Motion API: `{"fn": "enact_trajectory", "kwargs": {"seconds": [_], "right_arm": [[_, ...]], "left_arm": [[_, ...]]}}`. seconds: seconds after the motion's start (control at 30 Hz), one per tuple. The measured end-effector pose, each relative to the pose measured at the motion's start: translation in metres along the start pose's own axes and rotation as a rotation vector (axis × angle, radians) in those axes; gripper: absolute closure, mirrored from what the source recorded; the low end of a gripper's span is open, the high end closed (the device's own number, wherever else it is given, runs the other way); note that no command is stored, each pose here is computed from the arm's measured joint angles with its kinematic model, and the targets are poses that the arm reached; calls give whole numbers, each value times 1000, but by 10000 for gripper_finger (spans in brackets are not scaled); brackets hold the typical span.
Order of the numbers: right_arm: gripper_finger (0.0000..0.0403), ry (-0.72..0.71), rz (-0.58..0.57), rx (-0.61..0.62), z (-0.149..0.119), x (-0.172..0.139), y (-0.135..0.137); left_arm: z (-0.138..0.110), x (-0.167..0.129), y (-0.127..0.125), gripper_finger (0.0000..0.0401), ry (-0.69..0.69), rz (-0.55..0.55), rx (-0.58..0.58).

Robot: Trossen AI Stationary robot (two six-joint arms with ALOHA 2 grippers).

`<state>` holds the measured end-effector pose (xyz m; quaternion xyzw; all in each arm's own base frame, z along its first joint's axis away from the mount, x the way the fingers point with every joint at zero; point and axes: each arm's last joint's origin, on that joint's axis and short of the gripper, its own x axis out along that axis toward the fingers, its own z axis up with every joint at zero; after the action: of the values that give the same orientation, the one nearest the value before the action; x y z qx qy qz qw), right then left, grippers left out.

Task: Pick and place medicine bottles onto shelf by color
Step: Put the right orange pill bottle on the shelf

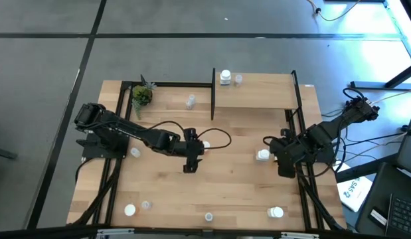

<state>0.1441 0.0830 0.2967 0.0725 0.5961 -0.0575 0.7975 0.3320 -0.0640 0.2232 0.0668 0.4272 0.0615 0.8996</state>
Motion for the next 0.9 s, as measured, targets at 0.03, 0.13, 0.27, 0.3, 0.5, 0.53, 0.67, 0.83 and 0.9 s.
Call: {"fn": "enact_trajectory", "kwargs": {"seconds": [0.03,0.13,0.27,0.3,0.5,0.53,0.67,0.83,0.9], "right_arm": [[198,6,-5,8,-1,0,-1],[198,14,-13,10,-1,0,-1],[198,13,-12,9,-1,0,-1],[198,13,-12,9,-1,0,-1],[198,13,-12,8,-1,0,-1],[198,13,-13,8,-1,0,-1],[198,11,-13,10,-1,0,-1],[198,3,-4,34,0,0,0],[198,3,-4,74,0,0,0]], "left_arm": [[0,0,-1,74,2,-27,21],[1,0,-3,74,-1,-89,47],[1,0,-3,74,-3,-96,30],[1,0,-3,74,-3,-96,30],[1,0,-3,74,-3,-96,29],[1,0,-3,74,-2,-96,29],[1,0,-3,74,-2,-96,28],[1,0,-3,74,-2,-96,28],[1,0,-3,74,-2,-96,28]]}}
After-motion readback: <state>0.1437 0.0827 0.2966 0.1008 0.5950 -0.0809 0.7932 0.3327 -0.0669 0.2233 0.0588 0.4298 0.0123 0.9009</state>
